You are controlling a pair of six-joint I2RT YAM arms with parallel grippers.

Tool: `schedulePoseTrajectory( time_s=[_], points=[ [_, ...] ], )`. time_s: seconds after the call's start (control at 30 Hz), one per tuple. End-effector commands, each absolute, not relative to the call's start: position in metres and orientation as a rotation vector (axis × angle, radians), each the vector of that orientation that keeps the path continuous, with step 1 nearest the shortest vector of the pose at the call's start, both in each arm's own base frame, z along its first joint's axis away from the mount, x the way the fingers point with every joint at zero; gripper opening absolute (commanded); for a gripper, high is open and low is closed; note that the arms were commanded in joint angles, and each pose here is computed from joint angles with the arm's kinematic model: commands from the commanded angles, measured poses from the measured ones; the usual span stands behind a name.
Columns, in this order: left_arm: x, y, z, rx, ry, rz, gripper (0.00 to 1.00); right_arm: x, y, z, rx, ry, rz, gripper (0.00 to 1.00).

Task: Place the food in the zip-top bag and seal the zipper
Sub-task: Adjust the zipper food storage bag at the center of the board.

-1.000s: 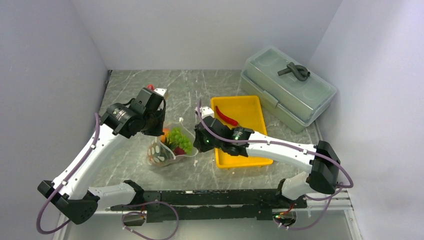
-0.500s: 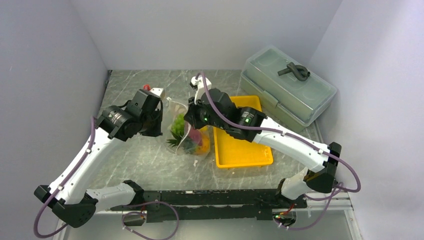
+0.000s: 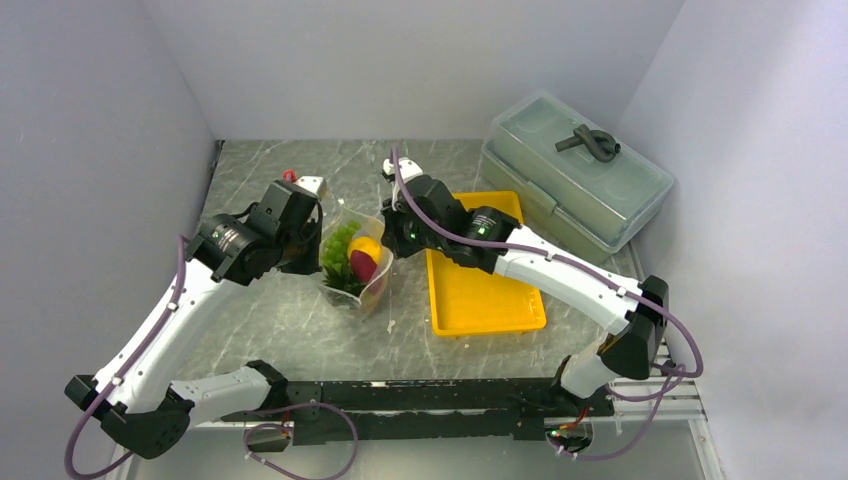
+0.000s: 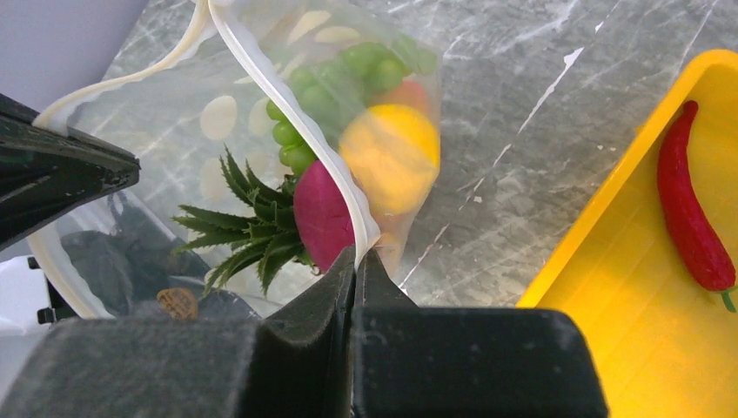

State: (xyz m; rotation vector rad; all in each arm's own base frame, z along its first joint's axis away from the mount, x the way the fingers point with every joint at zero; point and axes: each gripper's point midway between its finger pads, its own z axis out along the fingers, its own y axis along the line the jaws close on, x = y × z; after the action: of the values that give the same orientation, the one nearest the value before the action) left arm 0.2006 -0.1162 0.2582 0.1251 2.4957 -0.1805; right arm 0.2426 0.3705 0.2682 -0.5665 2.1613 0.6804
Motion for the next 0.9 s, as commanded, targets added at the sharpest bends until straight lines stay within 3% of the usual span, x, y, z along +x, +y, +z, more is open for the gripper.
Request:
schedulePoseTrajectory(
  time_s=[0.0,0.63,0.87],
  points=[
    [0.204,-0.114,0.271,0.098,2.448,-0.190,0.02,0.242,0.368,0.280,-0.554,2.130,0.725,0.00],
    [0.215,-0.105,0.295,0.119,2.399,-0.109,0.01,0.242,0.349,0.245,-0.489,2.190,0.754,0.00],
    [0.217,-0.104,0.292,0.126,2.399,-0.091,0.00,0.235,0.355,0.206,-0.469,2.260,0.793,0.00]
  ],
)
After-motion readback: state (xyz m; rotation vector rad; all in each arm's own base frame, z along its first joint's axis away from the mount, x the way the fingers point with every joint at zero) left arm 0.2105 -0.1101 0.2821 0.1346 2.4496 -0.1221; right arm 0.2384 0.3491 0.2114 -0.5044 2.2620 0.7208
